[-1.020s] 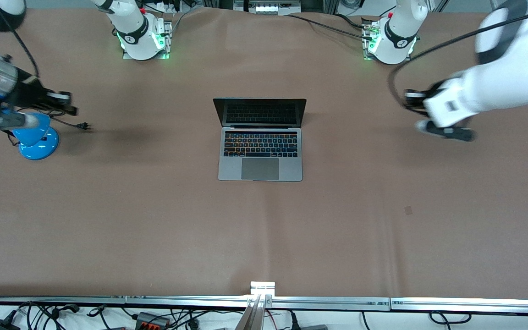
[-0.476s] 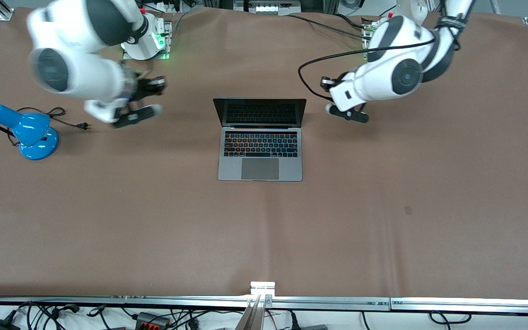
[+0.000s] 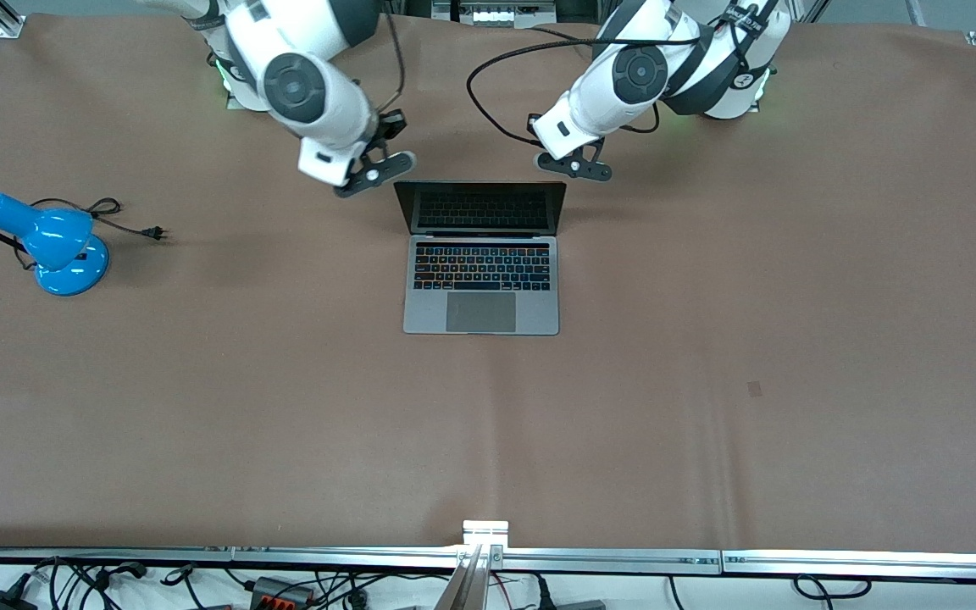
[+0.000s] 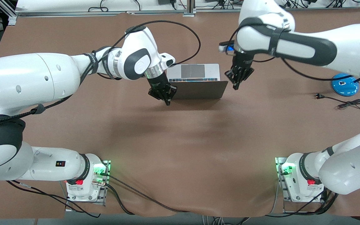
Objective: Close laptop with both arms from behind
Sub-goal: 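Move the right gripper and the left gripper toward the laptop lid's back, then push the lid down with the right gripper while the left gripper pushes too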
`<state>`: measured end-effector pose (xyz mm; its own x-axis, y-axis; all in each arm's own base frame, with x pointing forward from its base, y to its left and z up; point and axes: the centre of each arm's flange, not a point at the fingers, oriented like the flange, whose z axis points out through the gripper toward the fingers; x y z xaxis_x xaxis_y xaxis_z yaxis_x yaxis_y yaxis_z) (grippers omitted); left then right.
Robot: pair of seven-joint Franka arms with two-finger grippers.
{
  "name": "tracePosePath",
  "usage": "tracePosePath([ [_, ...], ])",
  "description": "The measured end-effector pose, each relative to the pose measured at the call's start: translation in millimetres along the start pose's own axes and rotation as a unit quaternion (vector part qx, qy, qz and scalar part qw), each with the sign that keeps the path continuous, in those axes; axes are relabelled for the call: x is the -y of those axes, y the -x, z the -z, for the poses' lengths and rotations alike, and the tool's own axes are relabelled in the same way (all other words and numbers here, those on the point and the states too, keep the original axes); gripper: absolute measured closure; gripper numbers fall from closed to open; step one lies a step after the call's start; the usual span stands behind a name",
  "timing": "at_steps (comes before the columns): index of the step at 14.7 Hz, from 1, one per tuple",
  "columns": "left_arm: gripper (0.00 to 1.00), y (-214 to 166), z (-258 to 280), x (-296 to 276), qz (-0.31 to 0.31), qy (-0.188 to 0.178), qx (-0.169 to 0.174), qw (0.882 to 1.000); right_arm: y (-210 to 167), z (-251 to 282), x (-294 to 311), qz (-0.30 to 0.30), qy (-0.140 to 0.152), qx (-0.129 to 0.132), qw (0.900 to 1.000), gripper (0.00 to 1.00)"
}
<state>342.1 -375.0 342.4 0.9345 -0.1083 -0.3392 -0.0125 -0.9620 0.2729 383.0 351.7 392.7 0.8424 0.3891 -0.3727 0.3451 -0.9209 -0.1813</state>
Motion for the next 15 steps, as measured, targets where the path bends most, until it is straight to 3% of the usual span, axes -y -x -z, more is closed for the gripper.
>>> tracePosePath([
  [4, 0.99, -27, -2, 10, 0.020, 0.028, -0.021, 0.999, -1, -39, 15, -0.009, 0.008, -0.021, 1.000, 0.99],
  [9, 0.99, -56, 14, 15, 0.036, 0.061, -0.045, 0.996, -28, -38, 4, -0.053, -0.009, -0.083, 0.995, 0.99],
  [15, 0.99, -95, 19, 24, 0.030, 0.064, -0.059, 0.996, -49, -31, -8, -0.098, -0.026, -0.132, 0.986, 0.99],
])
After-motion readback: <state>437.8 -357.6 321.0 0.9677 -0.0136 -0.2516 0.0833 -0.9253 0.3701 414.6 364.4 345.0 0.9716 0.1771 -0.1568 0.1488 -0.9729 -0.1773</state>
